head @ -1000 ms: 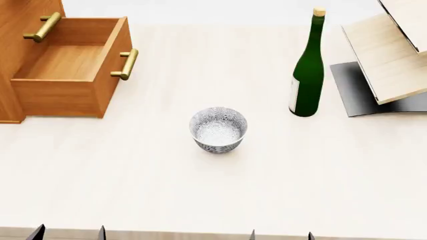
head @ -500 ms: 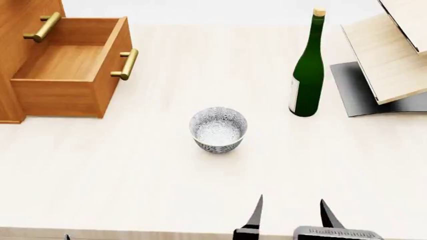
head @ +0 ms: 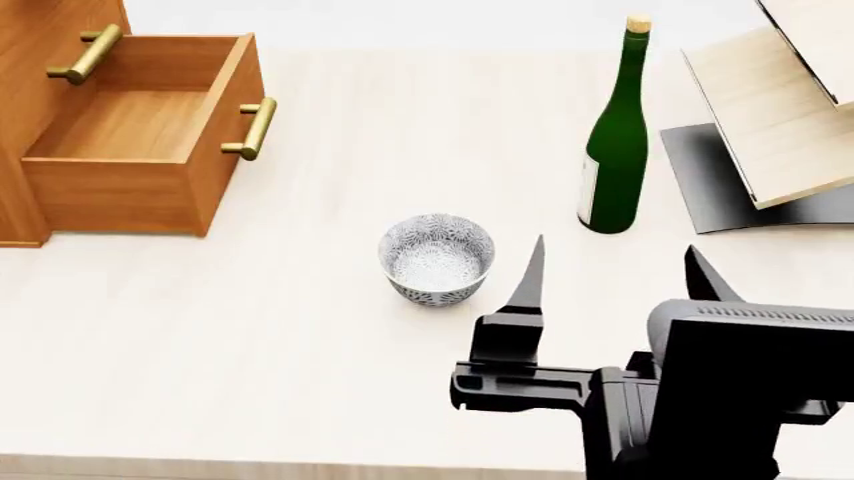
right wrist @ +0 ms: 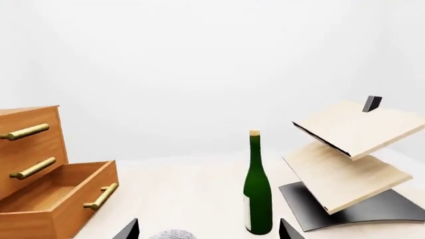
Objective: Put the bowl in the bottom drawer of the cabinet and close it.
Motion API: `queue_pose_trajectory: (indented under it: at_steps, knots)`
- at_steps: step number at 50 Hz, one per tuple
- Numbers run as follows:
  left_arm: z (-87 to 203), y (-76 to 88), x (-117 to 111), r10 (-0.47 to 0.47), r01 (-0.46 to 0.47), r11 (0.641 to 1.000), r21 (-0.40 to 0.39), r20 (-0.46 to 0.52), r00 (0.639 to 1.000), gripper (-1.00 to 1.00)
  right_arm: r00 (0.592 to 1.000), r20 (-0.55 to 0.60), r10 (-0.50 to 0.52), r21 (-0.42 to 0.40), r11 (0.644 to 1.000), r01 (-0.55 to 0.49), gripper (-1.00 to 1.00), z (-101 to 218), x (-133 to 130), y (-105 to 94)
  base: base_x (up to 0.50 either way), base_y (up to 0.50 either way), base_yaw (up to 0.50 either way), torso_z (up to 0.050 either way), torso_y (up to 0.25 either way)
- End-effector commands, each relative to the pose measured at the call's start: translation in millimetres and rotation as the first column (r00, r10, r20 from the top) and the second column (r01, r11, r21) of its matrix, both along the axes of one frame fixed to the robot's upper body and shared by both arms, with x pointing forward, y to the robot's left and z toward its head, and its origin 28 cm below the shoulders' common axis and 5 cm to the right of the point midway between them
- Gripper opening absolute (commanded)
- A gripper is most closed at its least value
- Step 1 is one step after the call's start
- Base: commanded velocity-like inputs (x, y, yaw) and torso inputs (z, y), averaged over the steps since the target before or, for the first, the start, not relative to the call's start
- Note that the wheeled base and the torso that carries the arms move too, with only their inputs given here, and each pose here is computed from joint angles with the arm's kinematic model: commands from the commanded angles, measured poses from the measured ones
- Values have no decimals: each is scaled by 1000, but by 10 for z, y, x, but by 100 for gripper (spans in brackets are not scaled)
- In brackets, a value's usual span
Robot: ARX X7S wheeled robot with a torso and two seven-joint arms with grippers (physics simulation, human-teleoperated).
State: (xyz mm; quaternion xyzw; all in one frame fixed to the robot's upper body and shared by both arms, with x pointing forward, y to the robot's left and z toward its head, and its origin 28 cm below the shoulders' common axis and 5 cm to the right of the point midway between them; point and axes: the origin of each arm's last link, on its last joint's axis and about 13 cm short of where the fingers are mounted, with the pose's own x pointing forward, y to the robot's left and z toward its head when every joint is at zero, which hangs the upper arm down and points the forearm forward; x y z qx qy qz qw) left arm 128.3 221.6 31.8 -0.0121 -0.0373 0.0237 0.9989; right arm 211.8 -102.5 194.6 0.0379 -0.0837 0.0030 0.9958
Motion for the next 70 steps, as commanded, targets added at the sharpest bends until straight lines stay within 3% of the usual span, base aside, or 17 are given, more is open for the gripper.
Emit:
queue_pose_trajectory:
  at_steps: [1, 9, 32, 70]
  knots:
    - [-41, 3, -32, -3, 3, 1000, 3, -2, 1000, 100, 999, 45, 19, -9, 1000, -19, 100, 188, -28, -3, 0, 0, 0, 0, 0]
    - [-44, -9, -62, -10, 9, 999, 30, 18, 1000, 100, 998, 51, 27, -29, 999, -25, 100, 147, -24, -6, 0, 13, 0, 0, 0]
    - [-33, 5, -39, 1, -1, 1000, -6, 3, 1000, 100, 999, 46, 25, -7, 1000, -25, 100, 120, -27, -19, 0, 271, 0, 0, 0]
    - [-55, 2, -40, -4, 4, 1000, -1, 8, 1000, 100, 999, 37, 36, -11, 999, -36, 100, 92, -31, 0, 0, 297, 0, 0, 0]
